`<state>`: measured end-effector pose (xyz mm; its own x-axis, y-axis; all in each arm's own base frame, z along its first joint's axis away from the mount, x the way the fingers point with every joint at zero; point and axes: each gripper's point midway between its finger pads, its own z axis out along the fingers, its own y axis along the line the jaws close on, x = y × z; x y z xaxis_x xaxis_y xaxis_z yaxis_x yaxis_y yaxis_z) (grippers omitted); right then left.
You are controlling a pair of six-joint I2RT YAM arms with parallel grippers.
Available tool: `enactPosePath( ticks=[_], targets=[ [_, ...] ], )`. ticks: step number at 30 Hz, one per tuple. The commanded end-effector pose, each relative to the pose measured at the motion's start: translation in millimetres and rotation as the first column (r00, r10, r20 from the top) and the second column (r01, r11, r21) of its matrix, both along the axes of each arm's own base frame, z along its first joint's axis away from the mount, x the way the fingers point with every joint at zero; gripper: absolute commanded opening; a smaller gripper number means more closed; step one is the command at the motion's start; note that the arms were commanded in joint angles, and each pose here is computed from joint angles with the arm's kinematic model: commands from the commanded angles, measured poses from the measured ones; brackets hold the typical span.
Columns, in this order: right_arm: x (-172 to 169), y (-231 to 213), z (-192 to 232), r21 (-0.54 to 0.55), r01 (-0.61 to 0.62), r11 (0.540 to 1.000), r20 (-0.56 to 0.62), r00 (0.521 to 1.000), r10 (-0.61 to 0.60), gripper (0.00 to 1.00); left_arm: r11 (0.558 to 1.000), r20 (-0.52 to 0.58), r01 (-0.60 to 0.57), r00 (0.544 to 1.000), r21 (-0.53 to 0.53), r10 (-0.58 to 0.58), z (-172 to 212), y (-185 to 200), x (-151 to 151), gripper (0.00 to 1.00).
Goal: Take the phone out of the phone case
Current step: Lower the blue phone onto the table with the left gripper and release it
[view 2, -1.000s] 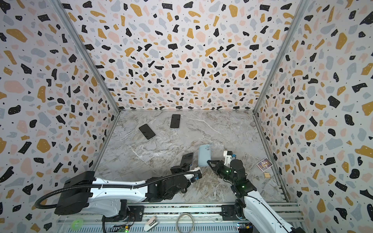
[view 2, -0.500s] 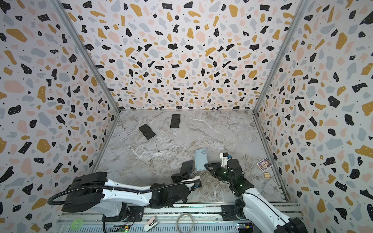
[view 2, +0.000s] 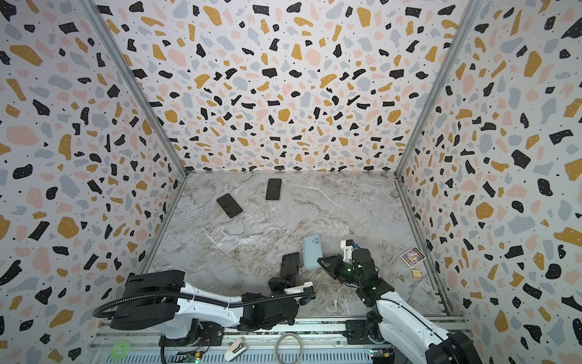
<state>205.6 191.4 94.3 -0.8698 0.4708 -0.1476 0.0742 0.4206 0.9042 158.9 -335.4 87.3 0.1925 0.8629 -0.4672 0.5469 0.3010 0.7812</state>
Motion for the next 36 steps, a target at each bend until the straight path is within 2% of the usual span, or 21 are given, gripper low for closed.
enactPosePath(
  ticks=[1, 10, 19, 22, 28, 36],
  targets=[
    [-0.9, 4.6, 0.6, -0.006, -0.027, 1.000, 0.026, 0.999, 0.027, 0.00, 0.999, -0.021, -0.010, 1.000, -0.047, 0.009, -3.9, -2.8, -3.2, 0.00],
    [-3.0, 9.0, -11.5, -0.021, -0.039, 0.999, -0.001, 0.999, 0.039, 0.00, 1.000, -0.058, -0.002, 0.998, -0.010, 0.001, -26.3, -5.2, -13.5, 0.01],
    [-5.1, 7.6, -22.0, -0.042, -0.036, 0.998, -0.026, 0.999, 0.035, 0.00, 1.000, -0.085, -0.007, 0.996, -0.019, 0.005, -33.7, -4.0, -17.3, 0.13],
    [-6.3, 8.1, -25.4, -0.049, -0.038, 0.998, -0.032, 0.999, 0.036, 0.00, 1.000, -0.091, -0.008, 0.996, -0.017, 0.006, -35.9, -2.6, -17.9, 0.20],
    [-6.3, 9.7, -28.1, -0.065, -0.036, 0.997, -0.030, 0.999, 0.034, 0.00, 0.998, -0.103, -0.022, 0.995, -0.057, 0.016, -29.6, -1.4, -18.0, 0.33],
    [-10.0, 12.0, -34.0, -0.084, -0.041, 0.996, -0.043, 0.998, 0.037, 0.00, 0.994, -0.118, -0.049, 0.992, -0.101, 0.037, -22.3, 2.9, -17.2, 0.44]
  ],
)
